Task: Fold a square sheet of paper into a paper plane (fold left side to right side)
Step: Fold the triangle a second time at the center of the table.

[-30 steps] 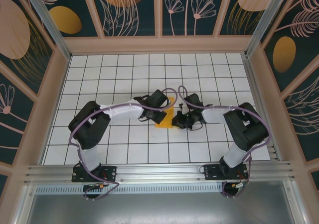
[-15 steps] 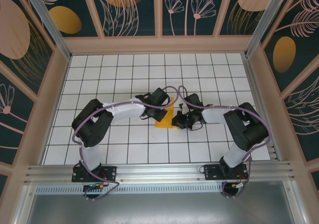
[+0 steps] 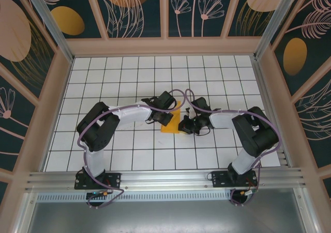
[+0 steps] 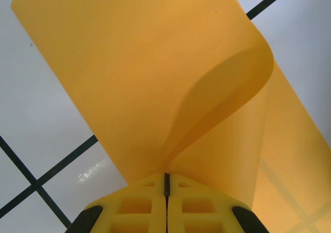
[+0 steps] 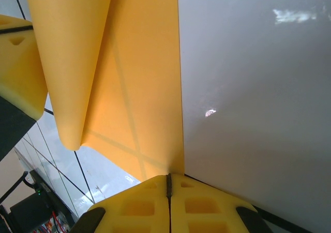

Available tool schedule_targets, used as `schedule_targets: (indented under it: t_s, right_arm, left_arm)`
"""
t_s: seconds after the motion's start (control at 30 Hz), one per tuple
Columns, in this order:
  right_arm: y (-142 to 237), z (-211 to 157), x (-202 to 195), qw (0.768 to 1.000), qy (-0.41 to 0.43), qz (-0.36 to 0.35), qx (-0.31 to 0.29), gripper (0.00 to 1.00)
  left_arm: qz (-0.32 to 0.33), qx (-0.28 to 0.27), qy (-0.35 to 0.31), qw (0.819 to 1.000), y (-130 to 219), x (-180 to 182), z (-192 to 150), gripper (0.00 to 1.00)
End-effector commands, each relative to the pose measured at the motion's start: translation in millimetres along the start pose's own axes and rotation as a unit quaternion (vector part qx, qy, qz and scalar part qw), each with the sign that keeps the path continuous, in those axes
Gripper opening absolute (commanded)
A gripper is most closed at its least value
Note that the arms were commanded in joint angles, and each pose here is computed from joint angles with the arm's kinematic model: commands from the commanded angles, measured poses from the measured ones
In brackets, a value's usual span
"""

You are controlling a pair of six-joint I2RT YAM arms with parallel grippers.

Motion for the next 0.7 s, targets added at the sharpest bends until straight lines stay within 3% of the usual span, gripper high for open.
schedule_targets:
  t_s: [0.0,0.67]
  right_arm:
    - [-7.5,-8.9,-24.2,0.999,-0.013,-0.046,0.014,0.07]
    - [-8.1,-7.7,-22.5,0.999,-0.01,-0.046,0.017,0.08]
  left_arm:
    - [0.013,0.001,-0.003,1.0,-2.5,7.0,4.8,0.07]
    - [0.004,0.005,0.0,1.0,-8.7,6.2,2.1,0.08]
Point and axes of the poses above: each hand's point on the last joint's axis, 136 mm out from that joint toward the fingers, its own y axis back along the fingers, its own x axis along the line the jaws close on, z = x × y, the point moved 1 cm from there along y, back along the fingers, and after that the axes turned 3 degrees about -y, right-handed, at the moved point
